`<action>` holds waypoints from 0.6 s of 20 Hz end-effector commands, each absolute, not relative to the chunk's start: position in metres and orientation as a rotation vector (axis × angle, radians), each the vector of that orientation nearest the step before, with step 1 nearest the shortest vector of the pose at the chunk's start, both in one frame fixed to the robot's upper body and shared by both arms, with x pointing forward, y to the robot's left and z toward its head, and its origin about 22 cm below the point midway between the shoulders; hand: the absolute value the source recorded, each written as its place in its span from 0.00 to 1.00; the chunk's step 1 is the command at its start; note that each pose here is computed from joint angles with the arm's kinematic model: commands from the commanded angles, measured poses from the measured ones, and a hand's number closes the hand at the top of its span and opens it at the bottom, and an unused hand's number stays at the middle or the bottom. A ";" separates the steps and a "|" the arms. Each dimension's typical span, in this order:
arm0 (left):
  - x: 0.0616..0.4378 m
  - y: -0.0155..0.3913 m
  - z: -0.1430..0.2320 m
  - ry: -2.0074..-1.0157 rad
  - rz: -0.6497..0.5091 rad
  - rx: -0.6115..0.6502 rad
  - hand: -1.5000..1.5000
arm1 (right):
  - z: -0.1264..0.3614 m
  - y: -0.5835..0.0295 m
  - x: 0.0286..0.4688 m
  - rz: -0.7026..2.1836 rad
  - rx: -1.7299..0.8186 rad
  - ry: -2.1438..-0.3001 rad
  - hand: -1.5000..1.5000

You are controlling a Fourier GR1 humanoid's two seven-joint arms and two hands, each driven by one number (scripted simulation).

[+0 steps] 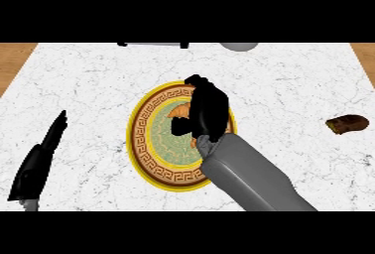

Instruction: Pick the croissant from the placemat and place it in the plate

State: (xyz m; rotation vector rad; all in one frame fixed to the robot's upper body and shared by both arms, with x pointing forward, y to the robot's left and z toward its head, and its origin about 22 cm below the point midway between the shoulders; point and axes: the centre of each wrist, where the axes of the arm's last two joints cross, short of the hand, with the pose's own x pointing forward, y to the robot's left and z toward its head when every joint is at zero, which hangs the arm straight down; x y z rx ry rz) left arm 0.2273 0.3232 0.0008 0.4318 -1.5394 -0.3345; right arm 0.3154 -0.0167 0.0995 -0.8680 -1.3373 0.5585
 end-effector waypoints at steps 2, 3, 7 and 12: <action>0.228 0.316 -0.002 -1.533 -0.336 0.430 0.50 | 0.079 -0.009 0.328 0.336 -0.859 -1.300 0.00; 0.230 0.337 0.000 -1.538 -0.322 0.432 0.50 | 0.082 -0.010 0.331 0.323 -0.854 -1.331 0.00; 0.231 0.331 -0.001 -1.517 -0.321 0.452 0.50 | 0.104 -0.012 0.333 0.114 -0.792 -1.493 0.00; 0.212 0.340 -0.007 -1.494 -0.292 0.458 0.50 | 0.096 -0.033 0.332 -0.111 -0.831 -1.492 0.00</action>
